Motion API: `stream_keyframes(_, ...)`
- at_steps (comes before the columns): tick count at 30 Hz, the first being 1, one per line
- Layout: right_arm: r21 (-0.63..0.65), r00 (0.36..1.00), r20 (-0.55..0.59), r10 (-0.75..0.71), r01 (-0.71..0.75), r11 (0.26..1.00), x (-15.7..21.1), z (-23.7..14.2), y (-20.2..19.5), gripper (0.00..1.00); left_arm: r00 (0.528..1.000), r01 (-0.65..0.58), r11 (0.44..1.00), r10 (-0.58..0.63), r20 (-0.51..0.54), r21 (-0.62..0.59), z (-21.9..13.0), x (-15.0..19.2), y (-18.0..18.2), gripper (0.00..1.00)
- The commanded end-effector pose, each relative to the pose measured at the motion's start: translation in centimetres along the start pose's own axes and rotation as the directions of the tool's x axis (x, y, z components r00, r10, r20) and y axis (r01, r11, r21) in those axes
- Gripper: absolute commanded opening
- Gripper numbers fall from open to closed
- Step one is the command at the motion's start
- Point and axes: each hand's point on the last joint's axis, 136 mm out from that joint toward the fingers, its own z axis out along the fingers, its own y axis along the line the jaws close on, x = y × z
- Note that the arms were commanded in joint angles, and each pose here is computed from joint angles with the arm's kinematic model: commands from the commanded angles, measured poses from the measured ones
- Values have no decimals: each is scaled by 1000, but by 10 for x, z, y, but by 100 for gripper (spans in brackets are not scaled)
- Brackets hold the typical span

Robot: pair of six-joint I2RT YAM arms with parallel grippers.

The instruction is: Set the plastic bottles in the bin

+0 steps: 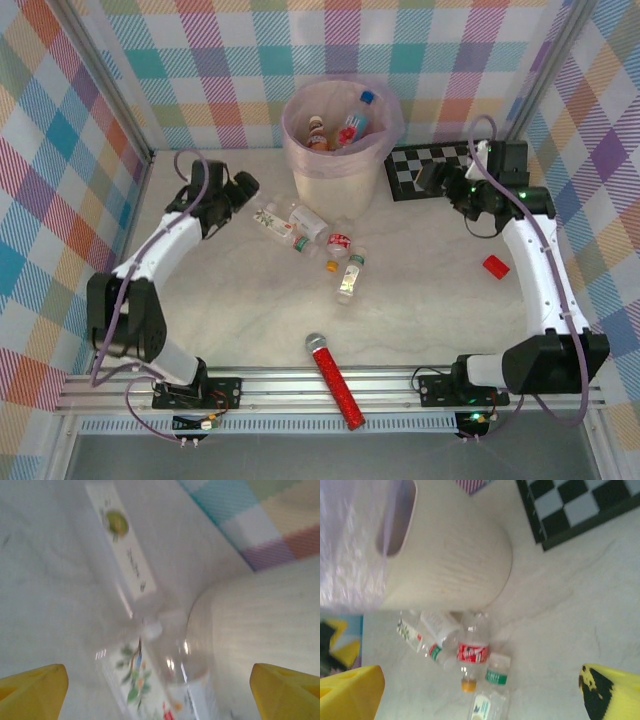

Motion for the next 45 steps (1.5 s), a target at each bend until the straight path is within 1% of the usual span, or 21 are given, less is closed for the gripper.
stream_keyframes(1, -51, 998, -58, -16, 13, 999, 22, -4, 2, 99, 1000, -1, 1000, 1, -10, 20, 26, -17, -9, 93)
stream_keyframes(5, -37, 997, -80, -23, 21, 999, 36, -7, -7, 99, 999, 4, 1000, -4, -35, -6, 63, -25, -10, 93)
stream_keyframes(9, -23, 997, -77, -30, 28, 999, 37, -12, -9, 99, 997, 22, 999, -25, -73, -36, 93, -20, -2, 94)
stream_keyframes(14, -2, 997, -60, -54, 54, 999, 35, -18, -11, 99, 995, 59, 994, -66, -78, -90, 113, -11, 19, 95)
stream_keyframes(22, 26, 996, -73, -47, 49, 998, 43, -16, -23, 99, 990, 77, 987, -93, -108, -142, 143, -2, 36, 93)
stream_keyframes(26, 36, 997, -69, -44, 47, 998, 45, -17, -27, 99, 986, 96, 984, -114, -119, -147, 152, 2, 43, 91)
stream_keyframes(28, 38, 997, -66, -38, 41, 998, 45, -17, -28, 99, 981, 125, 981, -145, -132, -147, 157, 5, 49, 88)
stream_keyframes(31, 40, 998, -64, -30, 33, 999, 45, -16, -30, 99, 972, 189, 974, -204, -117, -129, 158, 5, 58, 80)
stream_keyframes(34, 48, 998, -59, -30, 33, 998, 45, -16, -32, 99, 972, 208, 971, -219, -91, -115, 153, 1, 60, 71)
stream_keyframes(36, 49, 998, -60, -28, 31, 998, 45, -15, -33, 99, 972, 209, 972, -218, -92, -106, 150, -1, 57, 67)
stream_keyframes(41, 44, 998, -67, -17, 20, 999, 47, -13, -33, 99, 978, 193, 979, -197, -63, -66, 138, -15, 45, 63)
stream_keyframes(45, 50, 998, -63, -18, 21, 999, 46, -14, -34, 99, 986, 161, 987, -161, -33, -21, 117, -32, 28, 61)
